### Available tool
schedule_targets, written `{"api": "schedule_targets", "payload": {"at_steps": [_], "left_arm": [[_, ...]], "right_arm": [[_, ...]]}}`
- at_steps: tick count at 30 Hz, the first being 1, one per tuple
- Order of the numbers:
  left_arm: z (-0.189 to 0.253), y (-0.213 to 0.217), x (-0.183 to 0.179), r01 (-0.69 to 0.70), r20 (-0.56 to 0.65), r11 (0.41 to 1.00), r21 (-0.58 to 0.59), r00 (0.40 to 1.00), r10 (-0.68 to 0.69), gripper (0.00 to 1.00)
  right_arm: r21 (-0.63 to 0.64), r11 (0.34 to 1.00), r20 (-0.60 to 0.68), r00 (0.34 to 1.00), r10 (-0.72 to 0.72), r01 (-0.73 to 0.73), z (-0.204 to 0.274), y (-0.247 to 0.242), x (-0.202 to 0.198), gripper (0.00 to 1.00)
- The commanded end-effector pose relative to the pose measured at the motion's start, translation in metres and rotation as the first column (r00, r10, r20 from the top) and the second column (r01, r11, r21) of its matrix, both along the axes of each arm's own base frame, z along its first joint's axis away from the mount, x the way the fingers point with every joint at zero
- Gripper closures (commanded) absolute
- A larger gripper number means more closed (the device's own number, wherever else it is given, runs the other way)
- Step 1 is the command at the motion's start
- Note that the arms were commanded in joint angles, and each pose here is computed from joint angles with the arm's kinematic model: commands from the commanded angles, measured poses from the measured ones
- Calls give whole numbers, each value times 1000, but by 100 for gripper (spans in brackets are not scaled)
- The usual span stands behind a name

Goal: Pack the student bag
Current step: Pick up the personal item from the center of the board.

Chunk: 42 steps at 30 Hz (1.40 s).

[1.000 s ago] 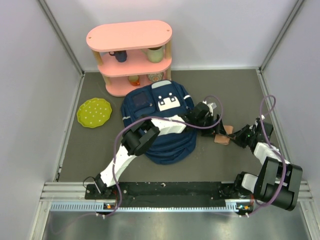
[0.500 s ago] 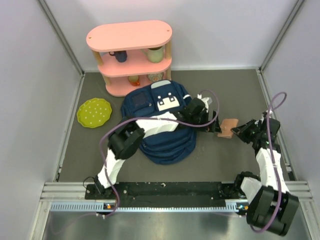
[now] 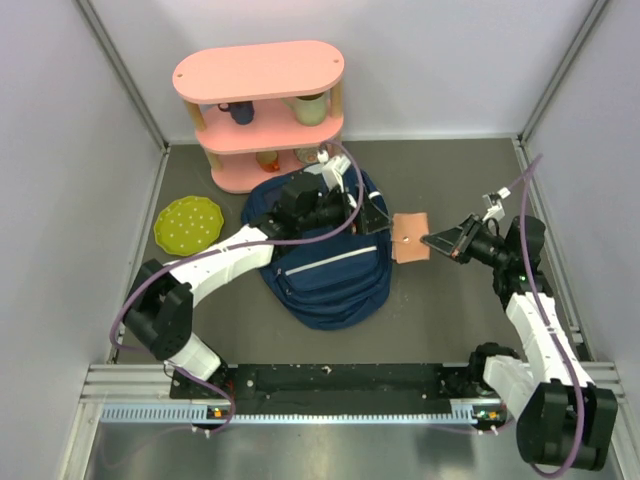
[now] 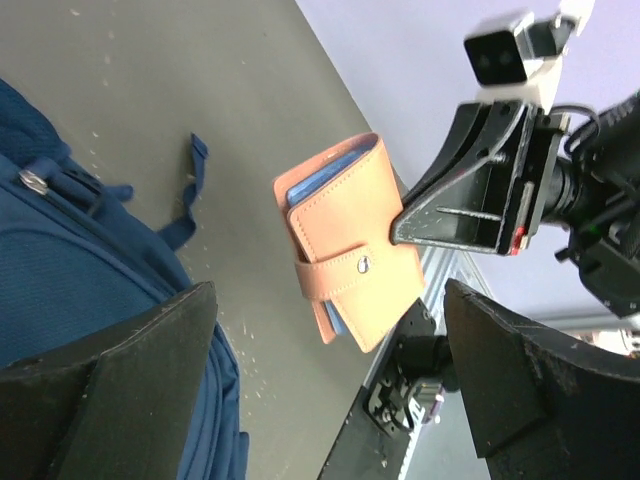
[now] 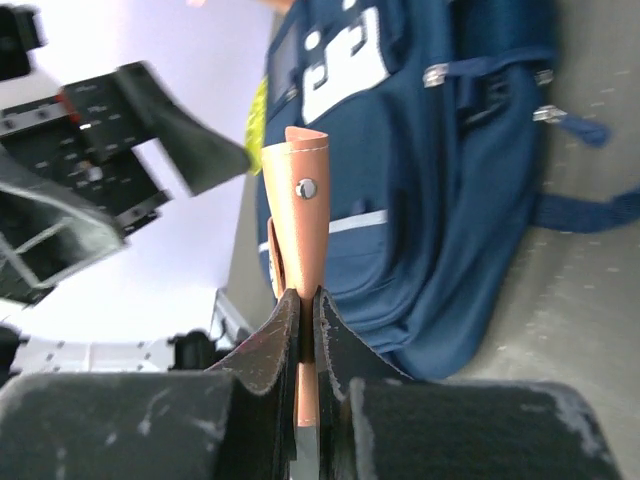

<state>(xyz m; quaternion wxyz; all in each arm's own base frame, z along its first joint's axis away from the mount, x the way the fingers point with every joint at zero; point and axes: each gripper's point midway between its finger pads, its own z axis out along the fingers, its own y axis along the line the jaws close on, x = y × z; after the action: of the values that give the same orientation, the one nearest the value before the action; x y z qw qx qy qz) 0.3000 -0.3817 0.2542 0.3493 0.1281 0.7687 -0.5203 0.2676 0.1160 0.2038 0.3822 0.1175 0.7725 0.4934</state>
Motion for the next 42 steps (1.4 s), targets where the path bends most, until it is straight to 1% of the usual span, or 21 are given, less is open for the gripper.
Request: {"api": "schedule_targets", "payload": {"at_steps": [1,2,7,15,17,18,19,21,27,28,32,33,34,35,36,37,38,39,40,41,42], "left_arm": [[18,1,-22,93,42,990,-109,995,-89,1],[20,2,-25,100,47,987,-125,994,-95,1],[8,6,-30,102,29,985,-141,995,-99,1],[31,-1,-36,164,90,953,-254,985,-145,1],[34,-3,-38,183,90,943,-279,982,-165,3],[38,-3,-38,193,108,936,-294,980,-168,4],[40,-4,-39,199,105,932,-304,979,-174,6],[41,-8,-41,229,108,921,-315,973,-205,14],[35,-12,-41,246,89,915,-319,969,-229,37],[33,-12,-40,245,86,916,-319,970,-229,37],[33,-13,-40,248,86,915,-319,969,-232,57],[33,-13,-40,246,85,916,-318,969,-231,63],[35,-12,-39,236,90,918,-318,972,-219,78],[31,-10,-37,219,70,926,-307,976,-208,84],[29,-9,-35,205,68,934,-293,979,-194,91],[32,-5,-28,156,64,946,-285,987,-144,100],[21,-2,-26,120,25,960,-254,993,-118,100],[18,4,-21,82,20,968,-237,997,-80,100],[18,15,-15,20,19,972,-233,1000,-16,100],[17,21,-13,-6,19,972,-233,1000,11,100],[27,30,-14,-26,23,967,-252,999,32,100]], "right_arm": [[37,986,205,966,154,-165,55,30,-5,100],[51,983,195,967,163,-176,55,33,-6,100],[70,969,227,950,214,-235,62,46,-12,100],[93,954,207,943,261,-285,55,51,-16,100],[94,951,202,941,273,-296,54,52,-17,100],[93,949,198,940,279,-302,52,52,-18,100],[91,947,198,938,285,-307,52,52,-19,100],[92,945,196,936,291,-313,51,53,-19,100],[92,924,202,916,347,-371,52,61,-26,100],[91,921,207,912,354,-378,53,62,-27,100],[88,905,194,899,394,-416,48,64,-27,100],[87,910,179,905,386,-405,46,64,-24,100],[73,917,159,912,377,-392,43,63,-21,88],[67,924,141,921,364,-376,40,62,-18,79],[51,943,125,939,321,-329,37,59,-10,69],[8,953,150,942,300,-304,41,55,-3,45],[4,962,83,959,271,-273,32,52,-3,28],[-44,979,91,975,204,-201,29,46,6,19],[-68,984,90,981,173,-168,30,42,9,5],[-81,986,66,987,148,-143,25,39,9,1],[-89,988,86,987,136,-128,29,37,7,1]]}}
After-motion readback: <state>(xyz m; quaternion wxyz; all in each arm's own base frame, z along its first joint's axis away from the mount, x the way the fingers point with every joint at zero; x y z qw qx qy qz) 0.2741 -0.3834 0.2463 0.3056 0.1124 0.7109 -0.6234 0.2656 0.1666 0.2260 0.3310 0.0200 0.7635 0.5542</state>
